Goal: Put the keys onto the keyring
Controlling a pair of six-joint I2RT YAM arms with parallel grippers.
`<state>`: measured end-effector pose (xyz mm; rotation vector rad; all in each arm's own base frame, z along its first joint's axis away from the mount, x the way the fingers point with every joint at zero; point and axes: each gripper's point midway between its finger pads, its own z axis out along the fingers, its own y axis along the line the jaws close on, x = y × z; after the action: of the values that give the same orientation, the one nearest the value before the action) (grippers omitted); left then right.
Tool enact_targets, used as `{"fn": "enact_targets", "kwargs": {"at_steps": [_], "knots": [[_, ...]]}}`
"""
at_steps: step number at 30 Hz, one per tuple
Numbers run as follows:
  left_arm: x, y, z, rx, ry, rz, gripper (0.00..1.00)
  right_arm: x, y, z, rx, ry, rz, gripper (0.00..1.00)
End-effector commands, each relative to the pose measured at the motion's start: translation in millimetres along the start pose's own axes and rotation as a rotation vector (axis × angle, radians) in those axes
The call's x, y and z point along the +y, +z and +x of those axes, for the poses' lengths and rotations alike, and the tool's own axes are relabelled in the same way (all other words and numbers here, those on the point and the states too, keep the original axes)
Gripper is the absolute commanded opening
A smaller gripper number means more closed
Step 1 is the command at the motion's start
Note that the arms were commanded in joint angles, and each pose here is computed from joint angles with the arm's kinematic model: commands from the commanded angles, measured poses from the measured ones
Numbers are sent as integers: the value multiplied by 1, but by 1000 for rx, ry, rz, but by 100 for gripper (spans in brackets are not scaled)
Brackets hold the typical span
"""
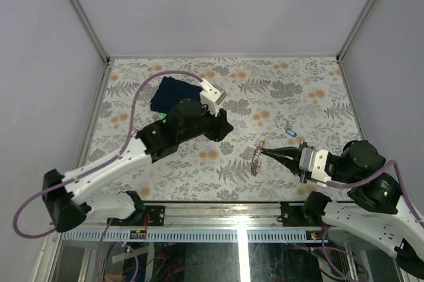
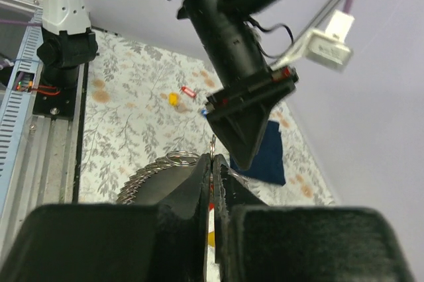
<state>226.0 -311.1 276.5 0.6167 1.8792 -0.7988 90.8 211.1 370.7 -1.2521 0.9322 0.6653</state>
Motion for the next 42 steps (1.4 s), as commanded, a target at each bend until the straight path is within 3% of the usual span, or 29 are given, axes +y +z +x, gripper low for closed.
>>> {"fn": "enact_targets", "kwargs": {"at_steps": [1, 6, 11, 14, 19, 23, 30, 42], "knots": [[9, 42, -5, 13, -78, 5, 43, -5, -13, -2, 40, 80, 56, 0], [16, 108, 8, 101, -107, -13, 50, -10, -23, -7, 33, 111, 105, 0], [23, 184, 60, 329, -204, -48, 60, -11, -29, -10, 28, 158, 134, 0], [27, 212, 81, 386, -267, -73, 61, -11, -32, -11, 22, 175, 145, 0], [10, 238, 84, 339, -191, -1, 66, -12, -35, -14, 3, 182, 158, 0], [2, 266, 85, 301, -65, -49, 71, -9, -34, -16, -16, 194, 150, 0], [-24, 312, 101, 298, 94, -33, 71, -3, -34, -16, -41, 205, 132, 0], [-12, 339, 123, 290, 250, -97, 64, 13, -35, -11, -61, 233, 78, 0]]}}
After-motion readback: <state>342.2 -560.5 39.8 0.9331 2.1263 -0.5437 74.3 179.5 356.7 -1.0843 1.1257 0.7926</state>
